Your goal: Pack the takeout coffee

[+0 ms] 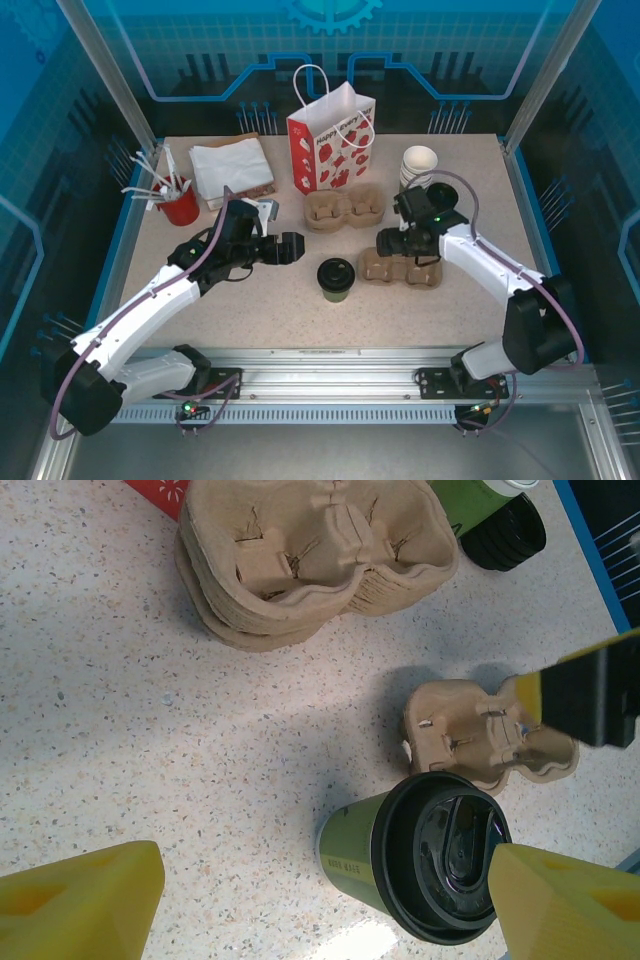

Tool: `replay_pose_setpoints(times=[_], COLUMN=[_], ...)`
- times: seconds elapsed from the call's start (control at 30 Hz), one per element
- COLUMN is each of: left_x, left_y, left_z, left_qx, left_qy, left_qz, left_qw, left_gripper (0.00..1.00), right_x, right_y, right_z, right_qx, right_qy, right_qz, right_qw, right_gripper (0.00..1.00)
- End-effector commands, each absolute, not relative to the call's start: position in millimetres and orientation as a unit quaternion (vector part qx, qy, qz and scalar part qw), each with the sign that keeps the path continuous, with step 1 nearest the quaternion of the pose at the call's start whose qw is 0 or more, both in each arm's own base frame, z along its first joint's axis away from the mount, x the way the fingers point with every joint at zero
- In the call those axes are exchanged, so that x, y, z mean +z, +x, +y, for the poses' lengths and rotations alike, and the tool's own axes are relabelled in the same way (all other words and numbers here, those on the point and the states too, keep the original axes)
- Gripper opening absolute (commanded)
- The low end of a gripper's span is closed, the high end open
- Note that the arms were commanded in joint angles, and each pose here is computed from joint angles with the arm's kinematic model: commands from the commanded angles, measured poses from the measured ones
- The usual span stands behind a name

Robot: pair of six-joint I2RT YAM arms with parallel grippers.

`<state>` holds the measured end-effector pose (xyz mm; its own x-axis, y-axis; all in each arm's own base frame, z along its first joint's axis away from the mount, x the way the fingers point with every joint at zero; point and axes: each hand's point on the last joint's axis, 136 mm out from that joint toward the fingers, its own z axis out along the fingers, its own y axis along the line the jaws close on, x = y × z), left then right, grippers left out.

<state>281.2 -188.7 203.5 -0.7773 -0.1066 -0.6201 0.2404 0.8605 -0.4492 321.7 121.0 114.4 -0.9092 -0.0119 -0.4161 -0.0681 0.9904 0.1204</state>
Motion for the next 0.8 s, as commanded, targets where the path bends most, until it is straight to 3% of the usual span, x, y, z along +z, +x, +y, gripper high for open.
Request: replay_pose_setpoints(times=[0.0, 0.23, 0.5, 0.77], left_x=[202.7, 201.3, 192.1, 179.6], left_y=[278.8, 276.9, 269.8, 260.4], left_z=[-194.0, -194.3, -209.9, -253.6], left_qx=[-0.273, -0.273, -0.276, -0.173], left_qy=[0.046, 0.046, 0.088, 0.213], left_qz=[0.903, 0.904, 0.907, 0.915], left_qw=[0.327, 0.325, 0.305, 0.296], left_gripper=[0.86, 0.86, 0.86, 0.87], right_x=[108.1, 76.7, 62.3, 71.7], right_y=[333.9, 359.3, 325.7, 296.3], right_z=[114.4, 99.1, 87.2, 105.6], right_qx=[0.104, 0.184, 0.204, 0.259], right_qy=[-0.037, 0.001, 0.032, 0.051], right_qz=[0.977, 0.975, 0.974, 0.959], right_qw=[0.182, 0.125, 0.096, 0.105], right_gripper=[0.84, 0.89, 0.89, 0.89])
